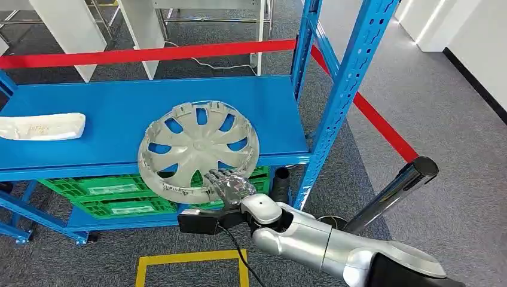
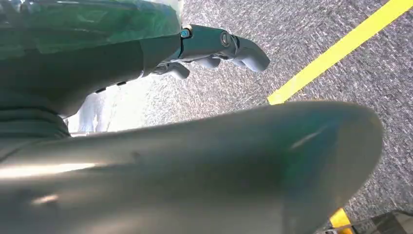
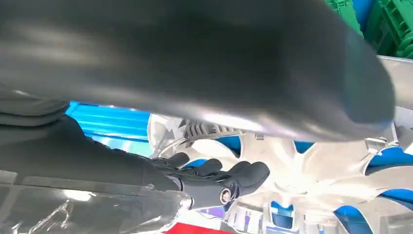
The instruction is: Take the parts from the cabinet and place them on the table.
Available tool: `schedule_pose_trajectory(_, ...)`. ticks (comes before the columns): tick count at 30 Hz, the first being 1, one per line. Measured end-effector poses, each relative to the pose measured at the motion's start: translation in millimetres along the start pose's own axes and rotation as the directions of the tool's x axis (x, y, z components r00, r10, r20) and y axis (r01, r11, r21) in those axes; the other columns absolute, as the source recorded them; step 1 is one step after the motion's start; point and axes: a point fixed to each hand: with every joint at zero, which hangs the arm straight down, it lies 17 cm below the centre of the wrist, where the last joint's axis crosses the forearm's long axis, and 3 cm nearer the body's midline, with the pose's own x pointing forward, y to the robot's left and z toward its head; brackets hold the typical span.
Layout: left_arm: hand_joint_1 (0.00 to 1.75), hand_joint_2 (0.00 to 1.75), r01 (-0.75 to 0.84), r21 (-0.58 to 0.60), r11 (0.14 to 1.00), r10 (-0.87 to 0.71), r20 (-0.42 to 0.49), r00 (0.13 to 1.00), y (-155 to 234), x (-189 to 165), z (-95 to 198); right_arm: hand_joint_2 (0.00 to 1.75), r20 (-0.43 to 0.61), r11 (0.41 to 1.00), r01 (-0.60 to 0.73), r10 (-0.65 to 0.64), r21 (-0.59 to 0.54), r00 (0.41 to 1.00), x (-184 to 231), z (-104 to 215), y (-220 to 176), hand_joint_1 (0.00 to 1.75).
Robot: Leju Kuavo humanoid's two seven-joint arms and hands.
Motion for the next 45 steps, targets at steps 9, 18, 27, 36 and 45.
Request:
schedule_pose_trajectory(9,0.0,0.0,0.0,0.0,1.0,0.0,0.0,1.0,0.0,0.0,0.0,0.0,0.0,1.0,0.0,0.0,0.0,1.0,0.0,0.0,0.0,0.0)
schedule_pose_trajectory(18,0.0,0.0,0.0,0.0,1.0,0.0,0.0,1.0,0.0,0.0,0.0,0.0,0.0,1.0,0.0,0.0,0.0,1.0,0.0,0.0,0.0,0.0)
schedule_pose_trajectory(27,0.0,0.0,0.0,0.0,1.0,0.0,0.0,1.0,0.0,0.0,0.0,0.0,0.0,1.0,0.0,0.0,0.0,1.0,-0.1,0.0,-0.1,0.0)
schedule_pose_trajectory(36,0.0,0.0,0.0,0.0,1.0,0.0,0.0,1.0,0.0,0.0,0.0,0.0,0.0,1.0,0.0,0.0,0.0,1.0,0.0,0.0,0.0,0.0)
schedule_pose_trajectory(45,0.0,0.0,0.0,0.0,1.0,0.0,0.0,1.0,0.0,0.0,0.0,0.0,0.0,1.0,0.0,0.0,0.0,1.0,0.0,0.0,0.0,0.0)
